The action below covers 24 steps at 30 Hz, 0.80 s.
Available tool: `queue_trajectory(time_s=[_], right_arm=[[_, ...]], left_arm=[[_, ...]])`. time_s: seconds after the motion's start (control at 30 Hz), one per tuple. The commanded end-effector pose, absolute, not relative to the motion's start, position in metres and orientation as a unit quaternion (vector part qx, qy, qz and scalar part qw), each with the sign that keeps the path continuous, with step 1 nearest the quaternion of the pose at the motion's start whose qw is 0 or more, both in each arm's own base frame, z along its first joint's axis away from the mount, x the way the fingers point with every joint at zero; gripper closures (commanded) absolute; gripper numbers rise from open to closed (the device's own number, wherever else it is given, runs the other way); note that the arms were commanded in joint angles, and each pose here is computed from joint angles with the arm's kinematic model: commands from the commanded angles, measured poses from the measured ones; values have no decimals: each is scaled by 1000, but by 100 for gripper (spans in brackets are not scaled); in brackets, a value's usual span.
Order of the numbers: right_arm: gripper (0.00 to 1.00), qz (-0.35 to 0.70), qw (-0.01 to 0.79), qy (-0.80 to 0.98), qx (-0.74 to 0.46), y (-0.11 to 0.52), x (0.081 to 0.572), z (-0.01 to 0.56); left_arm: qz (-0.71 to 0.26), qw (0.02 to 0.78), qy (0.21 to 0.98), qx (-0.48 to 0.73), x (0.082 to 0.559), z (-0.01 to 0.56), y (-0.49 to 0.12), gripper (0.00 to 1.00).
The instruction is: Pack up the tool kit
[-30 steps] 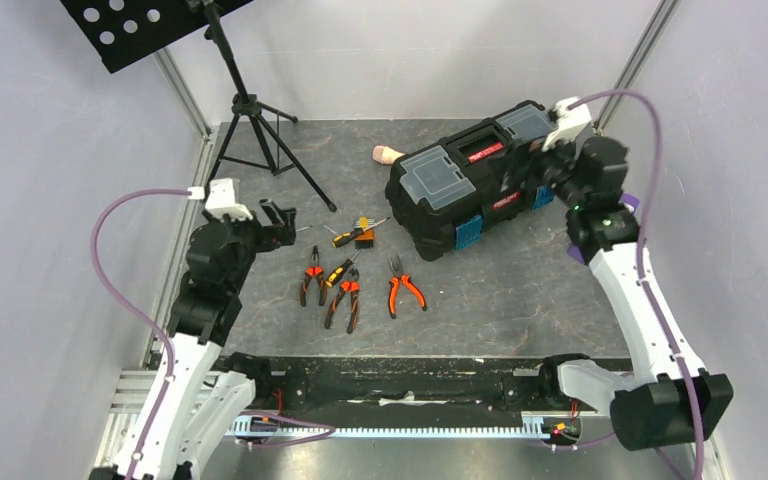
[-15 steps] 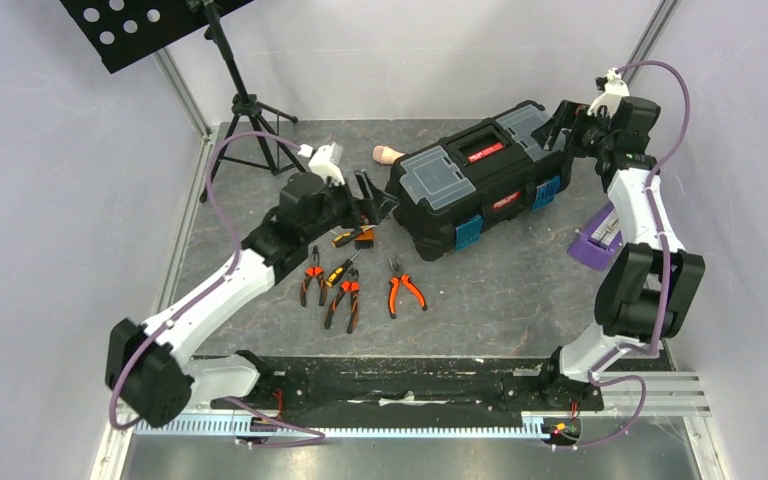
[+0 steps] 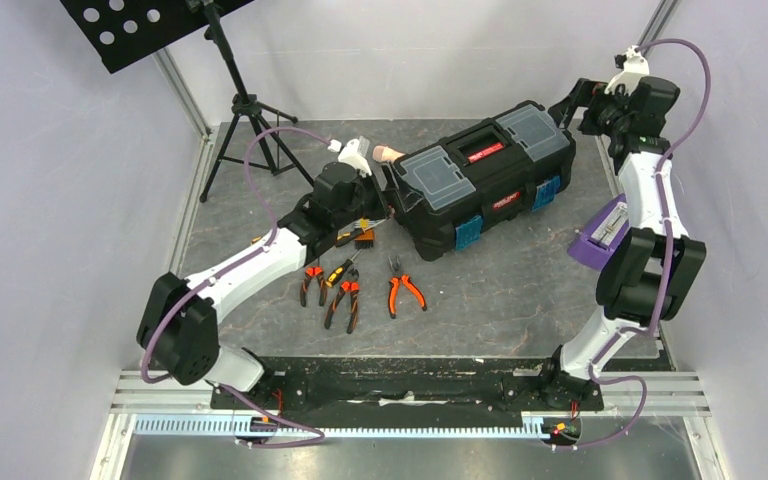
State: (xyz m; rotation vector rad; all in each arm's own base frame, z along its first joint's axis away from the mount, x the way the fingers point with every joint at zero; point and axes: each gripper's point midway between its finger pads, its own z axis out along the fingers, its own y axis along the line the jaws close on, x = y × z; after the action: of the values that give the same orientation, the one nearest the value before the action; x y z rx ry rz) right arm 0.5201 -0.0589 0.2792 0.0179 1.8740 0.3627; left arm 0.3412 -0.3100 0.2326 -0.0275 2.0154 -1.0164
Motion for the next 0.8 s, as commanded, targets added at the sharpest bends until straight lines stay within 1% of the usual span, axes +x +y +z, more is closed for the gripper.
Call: queue_trajectory(time_s=[0.0,0.13,0.27,0.43,0.57,0.77], right_arm=[[2,194,572,797,3,-53,544,267],[2,214,541,813,2,-37,542,237],[2,232,515,825,10,-27,528,216],[2,246,486,838,19,-6,483,197],[2,262,462,847,24,19,437,183],[2,255,482,837,54,39,371,181]], left_arm=[[-432,450,781,-34,361,257,-323,9],[-412,449,792,-28,375,247,-329,9],[-397,439,806,-20,387,234,-335,9],[-395,428,813,6,396,230,-343,12],[-387,411,823,56,402,226,-348,13],[-372,412,823,117,426,231,-360,13]])
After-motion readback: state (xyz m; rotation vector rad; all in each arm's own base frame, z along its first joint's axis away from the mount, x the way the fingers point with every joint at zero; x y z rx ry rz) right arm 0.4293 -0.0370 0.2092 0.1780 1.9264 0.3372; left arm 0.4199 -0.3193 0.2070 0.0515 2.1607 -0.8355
